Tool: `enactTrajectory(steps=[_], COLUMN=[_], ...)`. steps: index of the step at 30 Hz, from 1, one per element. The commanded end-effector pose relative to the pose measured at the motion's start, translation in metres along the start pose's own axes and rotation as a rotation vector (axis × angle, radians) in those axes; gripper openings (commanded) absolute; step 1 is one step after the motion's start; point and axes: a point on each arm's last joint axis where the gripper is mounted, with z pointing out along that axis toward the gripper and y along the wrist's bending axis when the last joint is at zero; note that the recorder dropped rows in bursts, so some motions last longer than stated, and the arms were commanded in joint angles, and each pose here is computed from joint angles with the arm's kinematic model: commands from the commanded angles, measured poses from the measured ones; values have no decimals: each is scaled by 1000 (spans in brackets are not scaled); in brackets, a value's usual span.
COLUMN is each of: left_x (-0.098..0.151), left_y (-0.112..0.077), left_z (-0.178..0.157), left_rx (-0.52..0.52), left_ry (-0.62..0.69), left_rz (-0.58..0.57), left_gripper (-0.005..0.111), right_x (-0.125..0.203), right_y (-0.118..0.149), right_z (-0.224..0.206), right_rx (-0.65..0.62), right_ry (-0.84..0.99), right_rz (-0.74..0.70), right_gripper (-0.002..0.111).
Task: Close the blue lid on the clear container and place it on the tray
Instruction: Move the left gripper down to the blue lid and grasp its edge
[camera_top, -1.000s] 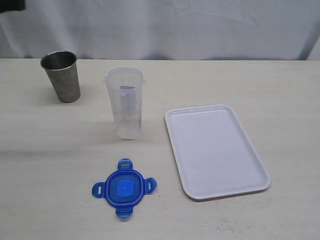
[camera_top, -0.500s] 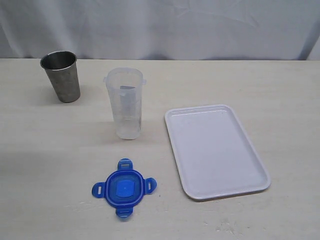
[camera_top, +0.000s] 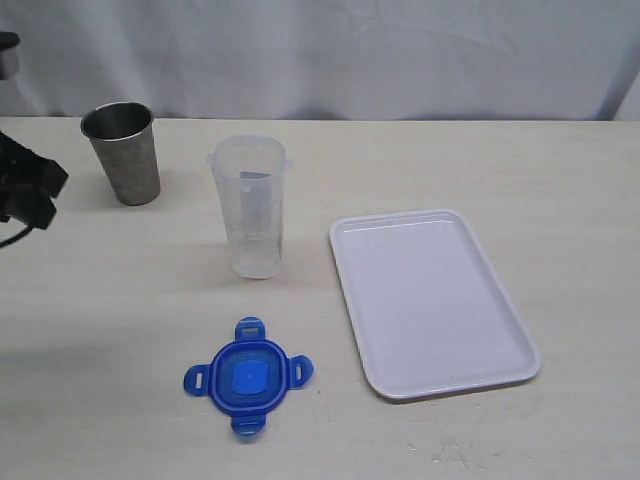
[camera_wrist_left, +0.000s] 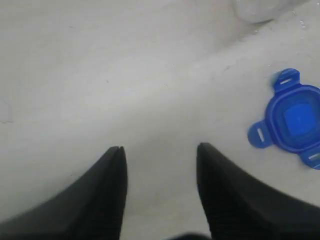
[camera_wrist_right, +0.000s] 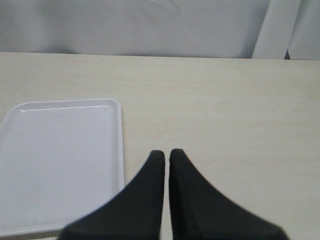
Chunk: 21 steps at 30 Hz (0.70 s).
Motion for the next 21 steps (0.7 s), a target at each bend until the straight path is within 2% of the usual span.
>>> enactTrajectory(steps=[1,3,6,8,10,14,18,21], left_x=[23,36,58,69,74,76,78,76], left_y=[-8,-14,-24,-25,-35,-64,-76,-88], left_z=[34,48,70,81,92,122,141,142], left_rx=[106,170,287,291,313,298,287,302], left_ry=[20,27,-8,-33,0,56,50,-29], left_rz=[-9,-1,-14,-62,-41,83,335,524], left_gripper=[46,46,53,54,54,54,54,54], right_x=[0,0,0,0,0,0,0,0], right_y=[0,0,0,0,0,0,0,0], right_z=[0,0,0,0,0,0,0,0], right_rx=[5,5,5,5,5,5,5,5], right_ry=[-3,-3,-3,-3,-3,-3,-3,-3], right_rz=[-1,-1,-1,-1,-1,-1,-1,-1], right_gripper=[4,4,4,4,4,4,4,4])
